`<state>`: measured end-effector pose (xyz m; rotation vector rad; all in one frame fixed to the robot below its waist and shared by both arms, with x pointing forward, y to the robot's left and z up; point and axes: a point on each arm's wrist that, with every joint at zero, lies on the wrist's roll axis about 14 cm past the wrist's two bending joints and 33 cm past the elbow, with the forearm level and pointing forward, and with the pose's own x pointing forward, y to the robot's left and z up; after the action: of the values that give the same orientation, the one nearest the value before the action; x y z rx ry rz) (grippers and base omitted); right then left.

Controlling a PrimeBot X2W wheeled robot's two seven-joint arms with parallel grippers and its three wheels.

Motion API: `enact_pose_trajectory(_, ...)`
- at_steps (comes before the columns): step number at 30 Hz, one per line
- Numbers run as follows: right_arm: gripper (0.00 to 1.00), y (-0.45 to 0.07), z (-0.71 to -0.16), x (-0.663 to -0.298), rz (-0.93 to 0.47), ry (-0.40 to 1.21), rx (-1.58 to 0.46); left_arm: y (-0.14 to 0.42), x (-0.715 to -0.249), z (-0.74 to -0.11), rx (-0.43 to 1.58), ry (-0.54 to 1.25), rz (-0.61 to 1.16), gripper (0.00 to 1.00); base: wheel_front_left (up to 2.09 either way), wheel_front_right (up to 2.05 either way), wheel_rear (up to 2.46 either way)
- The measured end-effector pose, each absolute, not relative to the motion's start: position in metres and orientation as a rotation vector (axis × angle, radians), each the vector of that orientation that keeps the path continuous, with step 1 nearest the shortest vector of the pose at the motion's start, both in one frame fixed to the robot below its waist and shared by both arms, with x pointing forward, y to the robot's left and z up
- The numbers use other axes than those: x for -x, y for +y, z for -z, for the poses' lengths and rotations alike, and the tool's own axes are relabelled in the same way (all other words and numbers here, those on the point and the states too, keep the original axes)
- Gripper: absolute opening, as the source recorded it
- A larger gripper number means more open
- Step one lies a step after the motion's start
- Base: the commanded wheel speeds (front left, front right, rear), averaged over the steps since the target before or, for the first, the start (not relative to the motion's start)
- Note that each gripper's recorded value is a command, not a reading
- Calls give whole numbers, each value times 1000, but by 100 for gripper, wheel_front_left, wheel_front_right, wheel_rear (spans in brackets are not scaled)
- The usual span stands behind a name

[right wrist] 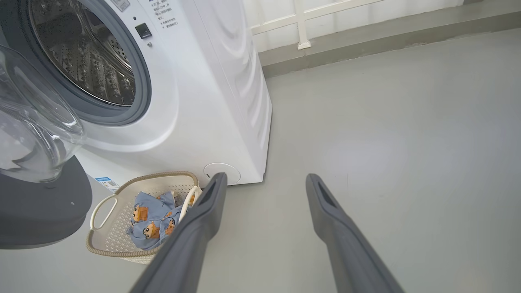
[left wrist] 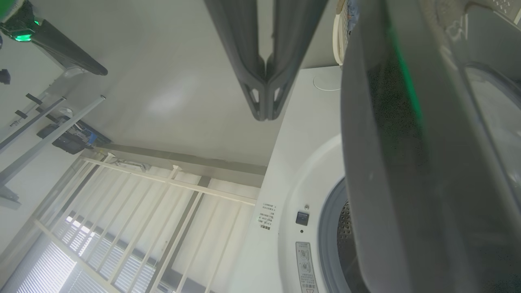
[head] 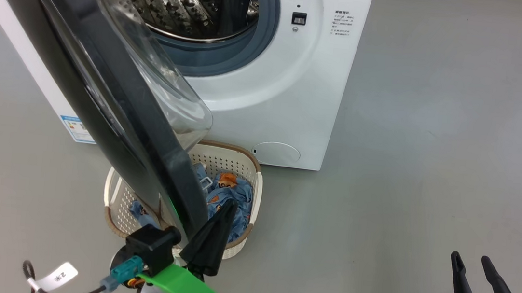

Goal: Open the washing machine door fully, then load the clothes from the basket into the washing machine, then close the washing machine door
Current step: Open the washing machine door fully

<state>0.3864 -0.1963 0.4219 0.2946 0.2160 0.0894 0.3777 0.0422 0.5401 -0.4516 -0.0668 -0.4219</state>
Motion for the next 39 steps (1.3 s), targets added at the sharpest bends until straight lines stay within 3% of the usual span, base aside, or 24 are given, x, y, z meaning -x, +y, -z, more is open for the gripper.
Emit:
enact_pose_trajectory(12, 100, -197, -425, -391, -87, 205, -296, 48, -392, -509, 444, 19, 383, 0, 0, 0, 0)
enact_pose_trajectory(39, 100, -179, -426, -400, -150, 207, -285, 80, -388, -514, 467, -26, 263, 0, 0, 0, 0)
